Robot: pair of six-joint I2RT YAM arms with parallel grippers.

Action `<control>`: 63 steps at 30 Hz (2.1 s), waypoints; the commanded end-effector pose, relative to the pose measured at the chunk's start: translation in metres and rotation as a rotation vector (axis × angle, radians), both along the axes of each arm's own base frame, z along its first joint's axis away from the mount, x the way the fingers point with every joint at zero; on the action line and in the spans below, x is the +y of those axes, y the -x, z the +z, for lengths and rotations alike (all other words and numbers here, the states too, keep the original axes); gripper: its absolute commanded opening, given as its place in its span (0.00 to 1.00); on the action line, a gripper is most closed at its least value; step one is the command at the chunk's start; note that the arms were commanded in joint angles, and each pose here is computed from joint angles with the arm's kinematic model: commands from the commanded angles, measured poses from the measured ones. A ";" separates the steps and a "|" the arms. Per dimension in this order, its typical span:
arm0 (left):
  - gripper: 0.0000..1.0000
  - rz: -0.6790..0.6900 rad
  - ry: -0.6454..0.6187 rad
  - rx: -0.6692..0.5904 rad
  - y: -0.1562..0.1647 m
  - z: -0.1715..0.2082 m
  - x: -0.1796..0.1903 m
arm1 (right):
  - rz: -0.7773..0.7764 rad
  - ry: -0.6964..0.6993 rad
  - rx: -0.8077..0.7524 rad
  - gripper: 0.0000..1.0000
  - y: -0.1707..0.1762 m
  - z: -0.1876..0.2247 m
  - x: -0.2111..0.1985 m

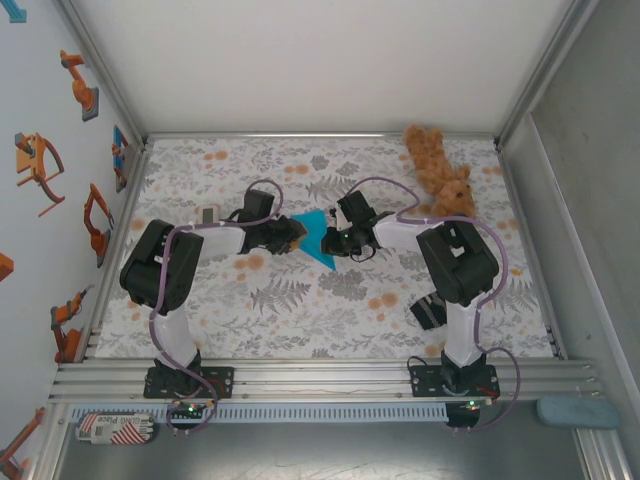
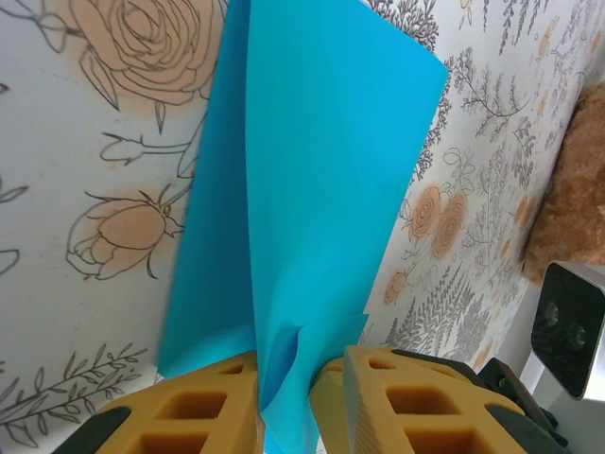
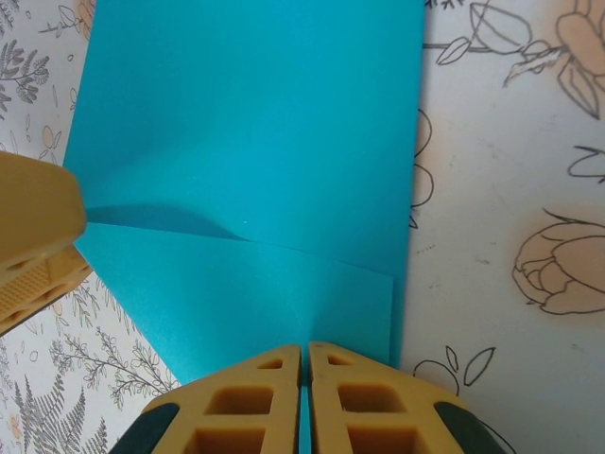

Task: Fold a paper plane with a square sheet of paper (pick it up from the middle)
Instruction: Fourth fold the wing at the center of the table.

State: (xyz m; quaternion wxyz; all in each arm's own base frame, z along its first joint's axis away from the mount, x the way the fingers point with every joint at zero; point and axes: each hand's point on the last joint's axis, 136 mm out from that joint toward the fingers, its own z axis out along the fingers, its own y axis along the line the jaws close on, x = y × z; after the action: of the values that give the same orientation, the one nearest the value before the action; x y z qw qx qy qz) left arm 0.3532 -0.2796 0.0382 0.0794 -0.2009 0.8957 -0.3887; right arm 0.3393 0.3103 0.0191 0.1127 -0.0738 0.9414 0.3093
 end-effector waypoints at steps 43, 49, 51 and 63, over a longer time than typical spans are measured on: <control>0.05 0.156 -0.191 -0.002 -0.023 0.021 0.018 | 0.206 0.209 -0.459 0.32 0.007 0.037 0.009; 0.05 0.165 -0.173 0.015 -0.025 0.023 0.014 | 0.236 0.238 -0.469 0.33 0.003 0.027 0.018; 0.05 0.166 -0.171 0.021 -0.025 0.023 0.013 | 0.238 0.240 -0.475 0.33 0.001 0.026 0.020; 0.06 0.171 -0.161 0.035 -0.026 0.023 0.012 | 0.261 0.262 -0.506 0.29 -0.007 0.020 0.025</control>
State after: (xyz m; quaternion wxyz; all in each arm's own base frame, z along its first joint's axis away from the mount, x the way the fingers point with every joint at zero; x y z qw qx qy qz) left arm 0.3771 -0.2628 0.0578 0.1194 -0.2712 0.9064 -0.3010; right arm 0.3353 0.3274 0.0334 0.2690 -0.2735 0.9063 0.1771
